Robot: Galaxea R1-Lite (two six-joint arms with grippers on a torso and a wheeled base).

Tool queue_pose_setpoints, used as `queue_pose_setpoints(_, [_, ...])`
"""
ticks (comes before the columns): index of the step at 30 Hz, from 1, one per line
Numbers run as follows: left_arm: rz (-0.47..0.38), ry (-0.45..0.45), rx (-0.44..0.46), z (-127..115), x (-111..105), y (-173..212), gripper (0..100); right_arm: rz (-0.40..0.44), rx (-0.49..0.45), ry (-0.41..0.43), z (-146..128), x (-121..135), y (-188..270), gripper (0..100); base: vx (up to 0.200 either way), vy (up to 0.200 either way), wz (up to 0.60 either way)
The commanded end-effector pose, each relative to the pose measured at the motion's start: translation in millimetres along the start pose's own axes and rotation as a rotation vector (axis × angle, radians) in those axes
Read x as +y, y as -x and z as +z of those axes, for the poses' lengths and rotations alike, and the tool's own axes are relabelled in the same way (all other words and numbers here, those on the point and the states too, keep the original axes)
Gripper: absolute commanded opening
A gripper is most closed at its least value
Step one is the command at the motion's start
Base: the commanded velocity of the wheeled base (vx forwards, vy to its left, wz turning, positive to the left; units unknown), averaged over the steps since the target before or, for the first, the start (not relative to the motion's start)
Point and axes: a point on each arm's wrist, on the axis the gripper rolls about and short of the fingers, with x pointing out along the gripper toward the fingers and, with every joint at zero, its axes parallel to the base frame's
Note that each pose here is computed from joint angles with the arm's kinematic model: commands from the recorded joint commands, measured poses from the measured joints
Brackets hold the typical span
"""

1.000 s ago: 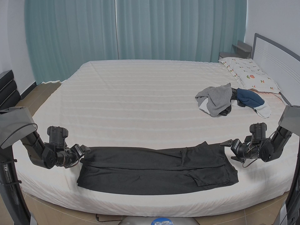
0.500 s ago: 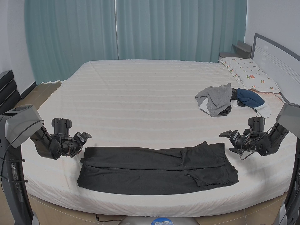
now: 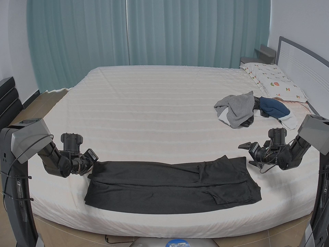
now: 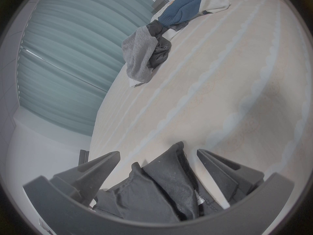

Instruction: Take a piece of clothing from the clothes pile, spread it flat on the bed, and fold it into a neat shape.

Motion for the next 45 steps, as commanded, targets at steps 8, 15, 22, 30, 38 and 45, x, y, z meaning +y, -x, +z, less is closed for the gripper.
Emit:
queue_pose_setpoints(8, [-0.007,0.018,-0.020,3,2,-3,0,0.010,-0.011,0.006,5,-1,-15,0,0.000,0.000,0.00])
queue_pose_setpoints(15, [-0.007,0.019,-0.022,3,2,-3,0,-0.004,0.006,0.003,2,-4,-20,0,0.000,0.000,0.00])
queue_pose_setpoints(22, [-0.008,0.068,-0.038,9,5,-2,0,0.018,-0.032,-0.014,11,-1,-19,0,0.000,0.000,0.00])
queue_pose_setpoints(30, [-0.002,0.073,-0.040,10,7,-2,0,0.012,-0.050,-0.035,18,-7,-17,0,0.000,0.000,0.00])
queue_pose_setpoints(38, [0.028,0.074,-0.060,9,9,-4,0,0.004,-0.055,-0.042,20,-11,-17,0,0.000,0.000,0.00])
queue_pose_setpoints(45, [0.027,0.077,-0.062,10,9,-4,0,-0.001,-0.054,-0.044,20,-13,-18,0,0.000,0.000,0.00])
